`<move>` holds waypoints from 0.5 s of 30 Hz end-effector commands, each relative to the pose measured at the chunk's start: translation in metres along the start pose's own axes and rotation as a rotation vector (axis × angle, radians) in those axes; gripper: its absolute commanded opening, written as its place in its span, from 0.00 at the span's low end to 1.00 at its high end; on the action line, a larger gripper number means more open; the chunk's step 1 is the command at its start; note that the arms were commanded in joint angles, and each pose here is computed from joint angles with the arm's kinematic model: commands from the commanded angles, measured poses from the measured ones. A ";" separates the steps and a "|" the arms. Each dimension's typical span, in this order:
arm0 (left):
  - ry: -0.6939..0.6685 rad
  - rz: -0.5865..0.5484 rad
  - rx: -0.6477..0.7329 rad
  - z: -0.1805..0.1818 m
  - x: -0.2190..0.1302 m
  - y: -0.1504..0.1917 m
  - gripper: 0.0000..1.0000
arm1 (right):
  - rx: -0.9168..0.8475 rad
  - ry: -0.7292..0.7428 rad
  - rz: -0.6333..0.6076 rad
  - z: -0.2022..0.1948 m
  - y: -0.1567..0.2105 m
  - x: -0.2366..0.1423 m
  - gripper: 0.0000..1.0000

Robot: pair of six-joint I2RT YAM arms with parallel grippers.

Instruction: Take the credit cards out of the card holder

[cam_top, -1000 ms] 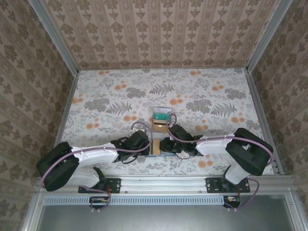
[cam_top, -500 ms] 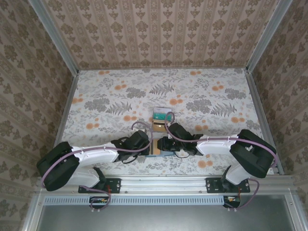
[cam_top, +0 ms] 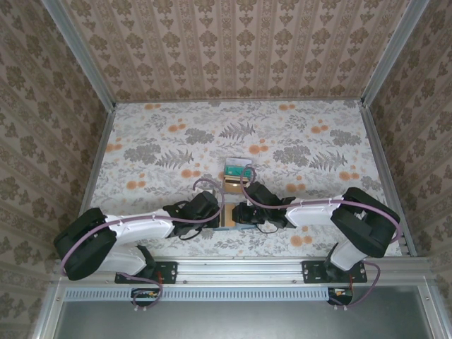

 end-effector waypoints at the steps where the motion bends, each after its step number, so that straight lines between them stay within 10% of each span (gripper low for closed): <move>1: -0.050 0.072 0.028 0.008 0.005 0.015 0.00 | 0.005 0.015 0.016 -0.003 0.002 0.006 0.21; 15: -0.051 0.074 0.027 0.009 0.005 0.016 0.00 | 0.011 0.011 -0.010 -0.003 0.000 0.000 0.00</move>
Point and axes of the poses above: each hand's point on the last joint's axis, 136 mm out from that joint toward the fingers, its own x axis out along the fingers, its own z axis along the line the jaws close on, y = z × x, the point moved 6 cm from there along -x, back along the fingers, and after that the axes turned 14 degrees about x, right-handed, at the moved point
